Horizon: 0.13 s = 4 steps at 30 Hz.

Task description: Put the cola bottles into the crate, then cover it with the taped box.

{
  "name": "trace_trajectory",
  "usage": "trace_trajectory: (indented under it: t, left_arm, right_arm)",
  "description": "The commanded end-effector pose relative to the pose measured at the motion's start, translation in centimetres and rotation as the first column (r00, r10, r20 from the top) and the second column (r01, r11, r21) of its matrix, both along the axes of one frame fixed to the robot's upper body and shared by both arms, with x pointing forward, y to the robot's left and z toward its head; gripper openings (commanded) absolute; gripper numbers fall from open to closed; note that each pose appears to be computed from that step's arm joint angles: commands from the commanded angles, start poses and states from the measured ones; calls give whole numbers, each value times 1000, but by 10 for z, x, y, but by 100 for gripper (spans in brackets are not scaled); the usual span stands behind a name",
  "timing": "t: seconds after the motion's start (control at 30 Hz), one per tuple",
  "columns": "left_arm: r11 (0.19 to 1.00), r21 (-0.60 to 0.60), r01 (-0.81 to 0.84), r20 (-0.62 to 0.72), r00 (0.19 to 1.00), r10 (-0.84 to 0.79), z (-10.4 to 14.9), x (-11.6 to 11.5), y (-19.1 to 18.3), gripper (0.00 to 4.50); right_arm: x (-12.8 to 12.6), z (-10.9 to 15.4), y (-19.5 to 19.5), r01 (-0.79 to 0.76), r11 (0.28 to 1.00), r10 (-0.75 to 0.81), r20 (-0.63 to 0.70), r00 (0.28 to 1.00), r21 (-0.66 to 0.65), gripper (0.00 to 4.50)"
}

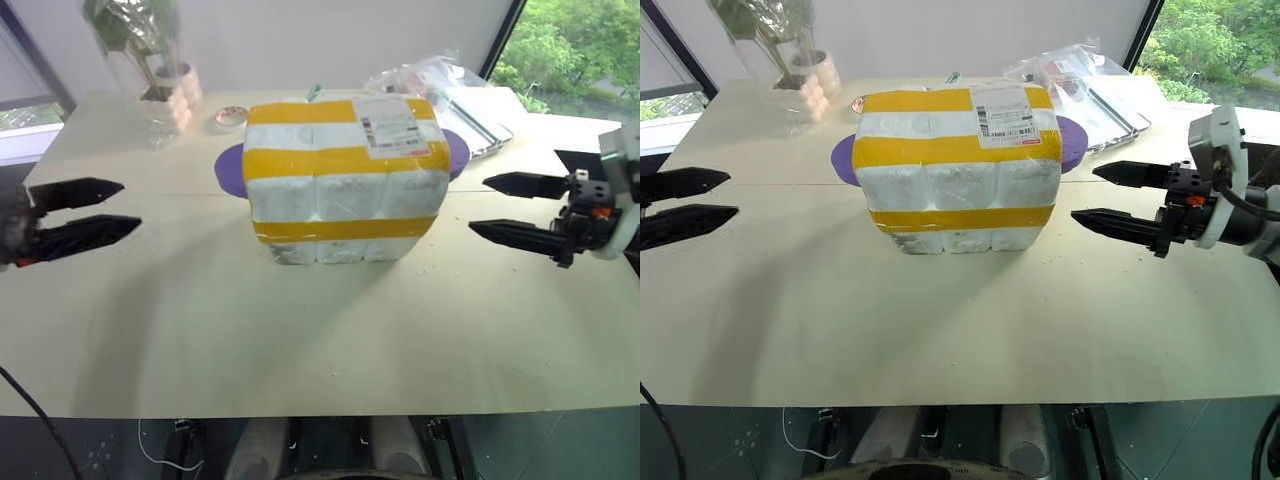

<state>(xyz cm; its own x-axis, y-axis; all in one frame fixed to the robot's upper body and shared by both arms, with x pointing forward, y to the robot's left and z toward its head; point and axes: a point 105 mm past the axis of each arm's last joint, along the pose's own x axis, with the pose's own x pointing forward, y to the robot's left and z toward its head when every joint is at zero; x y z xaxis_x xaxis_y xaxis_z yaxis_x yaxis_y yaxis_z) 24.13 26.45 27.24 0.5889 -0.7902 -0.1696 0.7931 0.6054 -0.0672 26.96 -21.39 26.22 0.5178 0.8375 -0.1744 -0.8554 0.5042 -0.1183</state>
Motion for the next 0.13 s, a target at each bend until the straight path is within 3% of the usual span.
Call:
trace_trajectory:
  t: [0.03, 0.13]
  left_arm:
    - [999, 1, 40, 19, 999, -40, 7, -5, -11, 447]
    - [999, 40, 30, 27, 999, -31, 2, -3, -15, 447]
  right_arm:
    - [4, 8, 1, -9, 1000, 9, 42, 999, 0, 450]
    - [9, 9, 2, -12, 1000, 12, 39, 999, 4, 450]
